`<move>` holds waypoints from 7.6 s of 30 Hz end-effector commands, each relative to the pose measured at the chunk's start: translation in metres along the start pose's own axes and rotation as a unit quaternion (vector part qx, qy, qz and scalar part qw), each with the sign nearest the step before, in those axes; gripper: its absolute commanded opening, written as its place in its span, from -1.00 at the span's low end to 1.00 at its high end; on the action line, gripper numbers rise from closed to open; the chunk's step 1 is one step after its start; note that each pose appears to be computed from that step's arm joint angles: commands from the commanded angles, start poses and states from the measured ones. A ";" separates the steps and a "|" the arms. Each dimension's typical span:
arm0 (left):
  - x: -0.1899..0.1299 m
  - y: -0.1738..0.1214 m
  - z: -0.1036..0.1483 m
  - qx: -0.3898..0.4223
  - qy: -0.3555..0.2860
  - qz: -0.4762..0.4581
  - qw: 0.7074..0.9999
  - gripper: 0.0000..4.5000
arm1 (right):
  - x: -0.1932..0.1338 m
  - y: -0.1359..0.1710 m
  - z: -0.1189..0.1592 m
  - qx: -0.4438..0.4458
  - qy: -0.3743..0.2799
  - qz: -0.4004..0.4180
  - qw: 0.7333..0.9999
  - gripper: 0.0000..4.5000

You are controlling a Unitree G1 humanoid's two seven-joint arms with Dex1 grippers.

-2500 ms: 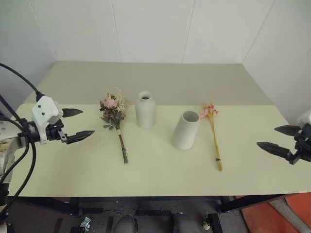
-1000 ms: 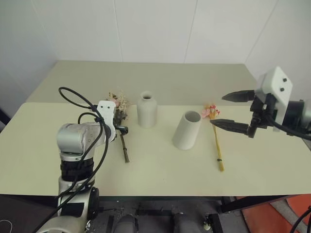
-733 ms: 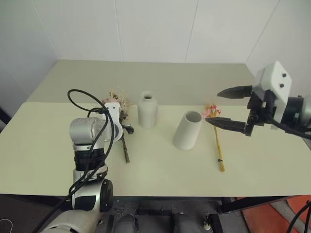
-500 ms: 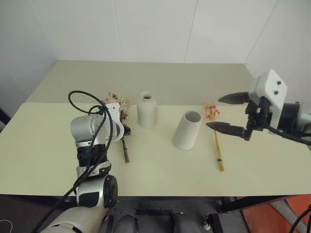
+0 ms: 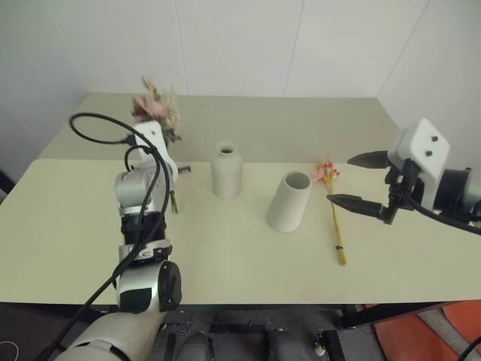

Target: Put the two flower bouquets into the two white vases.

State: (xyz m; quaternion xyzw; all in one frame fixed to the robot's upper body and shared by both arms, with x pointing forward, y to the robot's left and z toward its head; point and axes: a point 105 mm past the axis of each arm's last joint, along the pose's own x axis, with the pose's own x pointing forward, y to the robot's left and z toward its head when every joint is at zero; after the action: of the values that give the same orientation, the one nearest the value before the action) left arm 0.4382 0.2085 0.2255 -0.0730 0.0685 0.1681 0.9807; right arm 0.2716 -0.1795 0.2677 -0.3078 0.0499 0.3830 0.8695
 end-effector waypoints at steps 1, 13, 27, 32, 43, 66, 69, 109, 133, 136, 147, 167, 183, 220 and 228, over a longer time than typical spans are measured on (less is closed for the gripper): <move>0.000 0.008 0.065 -0.145 -0.141 0.033 0.979 -0.94 | -0.008 -0.005 0.010 -0.021 -0.015 -0.028 0.999 1.00; -0.009 -0.062 0.119 -0.507 -0.195 -0.361 0.758 -0.94 | -0.011 0.004 0.015 0.001 -0.051 -0.053 0.997 1.00; -0.031 -0.110 0.114 -0.317 -0.195 -0.473 0.798 -0.94 | -0.015 0.017 0.008 0.015 -0.048 -0.085 0.995 1.00; -0.031 -0.112 0.101 -0.276 -0.198 -0.484 0.806 -0.94 | -0.012 0.015 0.007 0.014 -0.043 -0.085 0.995 1.00; -0.035 -0.107 0.085 -0.211 -0.203 -0.505 0.812 -0.94 | -0.009 0.013 0.006 0.012 -0.036 -0.074 0.997 1.00; -0.056 -0.113 0.054 -0.084 -0.242 -0.565 0.784 -0.94 | -0.013 0.009 0.005 0.016 -0.047 -0.085 0.995 1.00; -0.060 -0.113 0.052 -0.070 -0.250 -0.567 0.782 -0.94 | -0.014 0.008 0.006 0.013 -0.047 -0.085 0.995 1.00; -0.169 -0.010 0.016 0.340 -0.135 -0.659 0.658 0.99 | 0.084 -0.054 -0.132 0.302 0.190 -0.169 0.919 1.00; -0.156 -0.011 -0.003 0.324 -0.127 -0.654 0.672 1.00 | 0.094 -0.070 -0.143 0.297 0.180 -0.250 0.904 -0.99; -0.155 -0.011 -0.003 0.326 -0.128 -0.652 0.673 1.00 | 0.072 -0.115 -0.110 0.199 0.081 -0.403 0.890 -0.99; -0.150 -0.010 -0.003 0.327 -0.133 -0.649 0.674 1.00 | -0.007 -0.108 0.049 0.210 -0.483 -0.415 0.742 -0.99; -0.149 -0.003 -0.002 0.328 -0.125 -0.640 0.683 1.00 | 0.047 -0.040 0.060 0.254 -0.455 -0.287 0.804 -0.99; -0.152 -0.006 -0.002 0.329 -0.129 -0.640 0.683 1.00 | 0.071 0.001 0.050 0.273 -0.472 -0.207 0.812 -0.55; -0.137 0.015 0.015 0.354 -0.123 -0.629 0.681 1.00 | -0.091 -0.014 -0.059 -0.017 -0.076 -0.107 0.991 0.98; -0.139 0.016 0.016 0.357 -0.120 -0.632 0.678 1.00 | -0.080 -0.007 -0.058 -0.018 -0.078 -0.091 0.993 0.98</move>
State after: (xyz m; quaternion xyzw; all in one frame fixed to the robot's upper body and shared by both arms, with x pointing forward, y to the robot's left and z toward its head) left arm 0.3102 0.1806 0.2473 0.2596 -0.0351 -0.5237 0.8106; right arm 0.2308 -0.2717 0.2432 -0.2789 -0.0358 0.3276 0.9020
